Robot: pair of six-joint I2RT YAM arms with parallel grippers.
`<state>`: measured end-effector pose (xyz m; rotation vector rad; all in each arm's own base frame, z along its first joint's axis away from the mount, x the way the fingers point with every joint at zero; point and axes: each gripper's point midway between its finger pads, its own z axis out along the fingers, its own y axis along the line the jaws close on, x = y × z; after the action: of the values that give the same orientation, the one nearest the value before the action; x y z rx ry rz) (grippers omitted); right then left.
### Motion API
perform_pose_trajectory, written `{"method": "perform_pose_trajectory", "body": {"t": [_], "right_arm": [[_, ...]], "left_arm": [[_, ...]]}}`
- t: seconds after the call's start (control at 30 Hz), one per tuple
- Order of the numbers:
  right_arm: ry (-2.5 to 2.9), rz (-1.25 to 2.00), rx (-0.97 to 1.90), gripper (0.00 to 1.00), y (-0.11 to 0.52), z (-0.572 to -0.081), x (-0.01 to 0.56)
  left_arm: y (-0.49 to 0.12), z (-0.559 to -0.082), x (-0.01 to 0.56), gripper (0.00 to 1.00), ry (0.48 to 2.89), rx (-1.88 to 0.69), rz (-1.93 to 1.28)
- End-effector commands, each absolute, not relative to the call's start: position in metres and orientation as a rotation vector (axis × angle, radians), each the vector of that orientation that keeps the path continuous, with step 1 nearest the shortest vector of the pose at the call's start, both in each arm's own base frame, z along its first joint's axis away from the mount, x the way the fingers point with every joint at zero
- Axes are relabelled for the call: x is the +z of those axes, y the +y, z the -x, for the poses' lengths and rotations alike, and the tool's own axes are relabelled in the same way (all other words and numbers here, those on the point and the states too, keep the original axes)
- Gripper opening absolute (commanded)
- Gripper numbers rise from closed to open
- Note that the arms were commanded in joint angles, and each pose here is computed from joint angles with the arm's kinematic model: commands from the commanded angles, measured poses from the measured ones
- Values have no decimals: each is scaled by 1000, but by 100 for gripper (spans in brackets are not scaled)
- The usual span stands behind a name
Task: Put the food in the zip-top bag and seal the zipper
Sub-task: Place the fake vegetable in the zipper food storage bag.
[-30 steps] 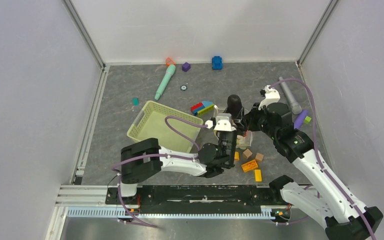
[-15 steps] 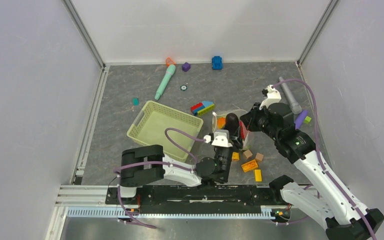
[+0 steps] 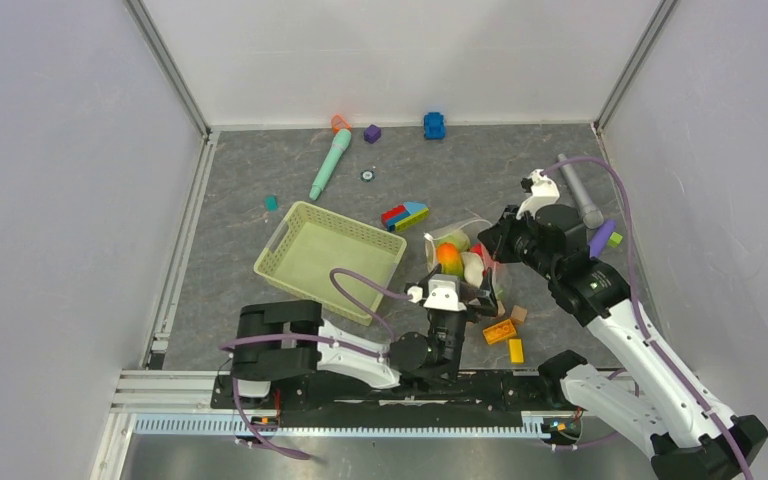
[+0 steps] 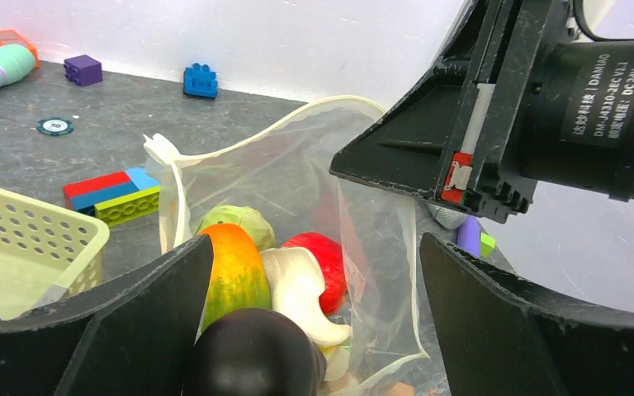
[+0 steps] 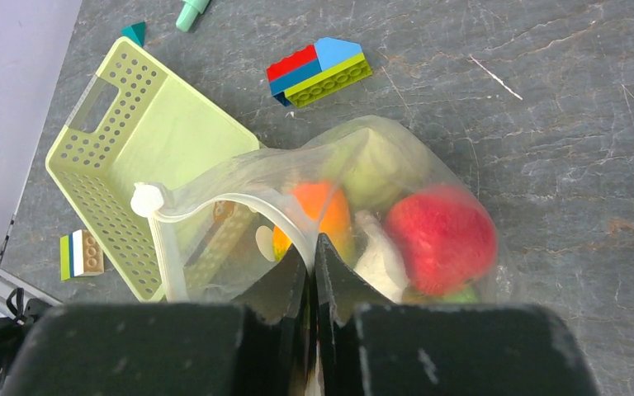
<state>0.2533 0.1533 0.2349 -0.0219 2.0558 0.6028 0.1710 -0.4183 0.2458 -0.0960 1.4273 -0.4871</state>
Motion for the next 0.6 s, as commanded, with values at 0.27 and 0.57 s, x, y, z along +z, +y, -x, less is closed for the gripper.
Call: {"method": "perform_pose_trajectory", "body": {"t": [0.27, 0.57], "right_arm": [[2030, 87, 601, 10, 162, -265, 238], [2015, 113, 590, 10, 163, -269, 228]], "left_arm": [[-395, -155, 290, 100, 1454, -487, 35], [-393, -142, 297, 100, 1539, -599, -206]]}}
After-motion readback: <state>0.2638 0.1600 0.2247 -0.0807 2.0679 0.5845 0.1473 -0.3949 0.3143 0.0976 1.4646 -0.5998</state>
